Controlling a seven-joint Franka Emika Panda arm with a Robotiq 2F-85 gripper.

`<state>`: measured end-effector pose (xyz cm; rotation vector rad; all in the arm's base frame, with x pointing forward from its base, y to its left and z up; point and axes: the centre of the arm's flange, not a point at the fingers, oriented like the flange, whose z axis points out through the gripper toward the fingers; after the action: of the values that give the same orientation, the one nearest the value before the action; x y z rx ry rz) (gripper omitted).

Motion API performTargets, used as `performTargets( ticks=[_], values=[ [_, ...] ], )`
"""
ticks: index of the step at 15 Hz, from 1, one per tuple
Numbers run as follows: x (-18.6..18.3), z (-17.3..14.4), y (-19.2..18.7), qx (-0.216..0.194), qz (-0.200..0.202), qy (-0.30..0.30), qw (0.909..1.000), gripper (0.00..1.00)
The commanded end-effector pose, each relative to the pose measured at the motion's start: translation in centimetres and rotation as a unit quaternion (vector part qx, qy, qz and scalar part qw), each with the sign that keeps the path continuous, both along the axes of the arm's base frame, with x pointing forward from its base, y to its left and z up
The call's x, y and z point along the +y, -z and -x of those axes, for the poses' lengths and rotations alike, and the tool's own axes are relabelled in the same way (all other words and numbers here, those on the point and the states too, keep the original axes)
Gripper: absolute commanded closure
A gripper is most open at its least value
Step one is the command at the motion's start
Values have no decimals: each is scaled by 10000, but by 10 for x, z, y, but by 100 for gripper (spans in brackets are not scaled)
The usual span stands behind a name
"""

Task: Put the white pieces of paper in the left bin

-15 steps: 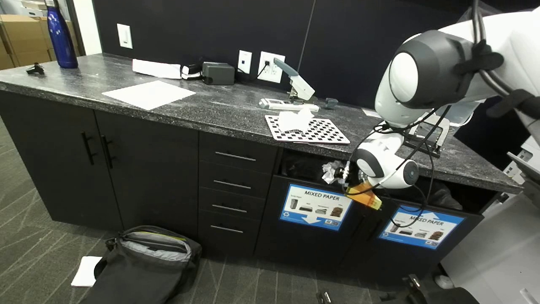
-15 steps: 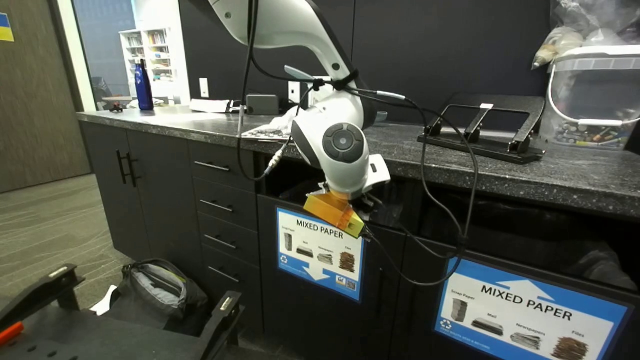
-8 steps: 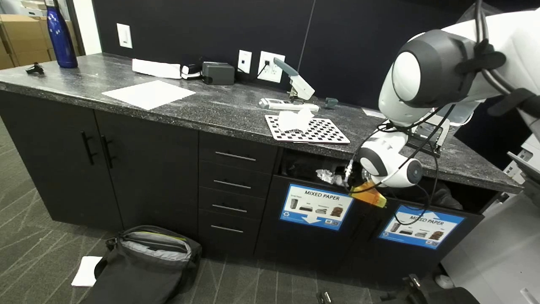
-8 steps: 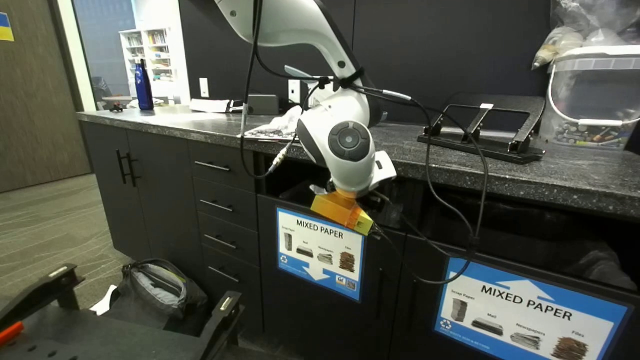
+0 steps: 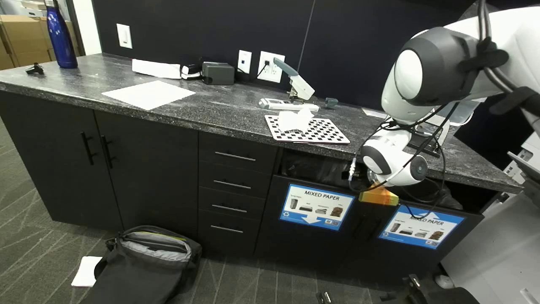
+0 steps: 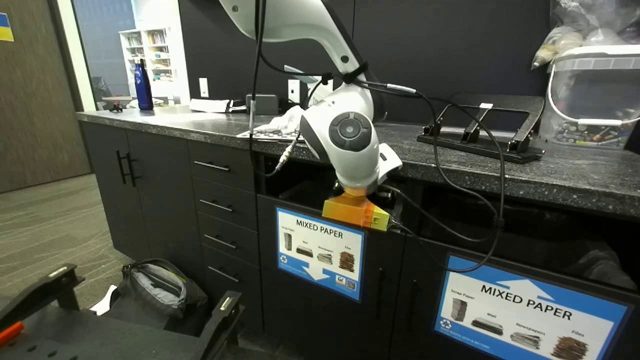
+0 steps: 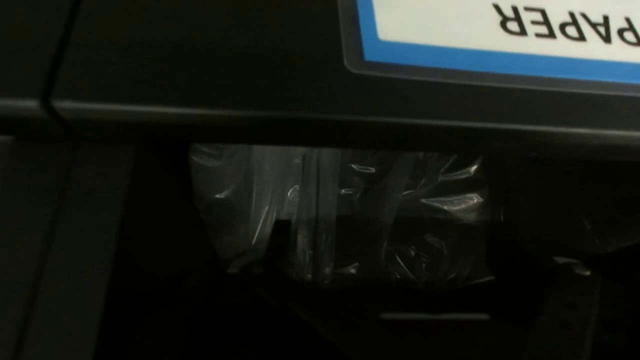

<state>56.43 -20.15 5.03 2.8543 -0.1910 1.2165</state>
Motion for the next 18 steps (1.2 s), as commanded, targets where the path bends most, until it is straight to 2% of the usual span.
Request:
performTargets(
  ticks=[1,3,5,6,9,10,12,14,16,18],
  values=[
    [67,52,4,920,292,25,9953,0],
    [98,81,7,1495,111,-163,9886,0],
    [143,112,4,2026,39,-537,9778,0],
    [164,128,-1,2133,69,-681,9746,0],
    [218,155,-33,2343,450,-1071,9652,0],
    [231,159,-48,2520,620,-1189,9584,0],
    [254,166,-82,2868,1030,-1502,9405,0],
    [272,165,-121,3246,1381,-1971,9147,0],
    [280,163,-154,3503,1566,-2354,8930,0],
    [283,161,-166,3727,1681,-2755,8700,0]
  ],
)
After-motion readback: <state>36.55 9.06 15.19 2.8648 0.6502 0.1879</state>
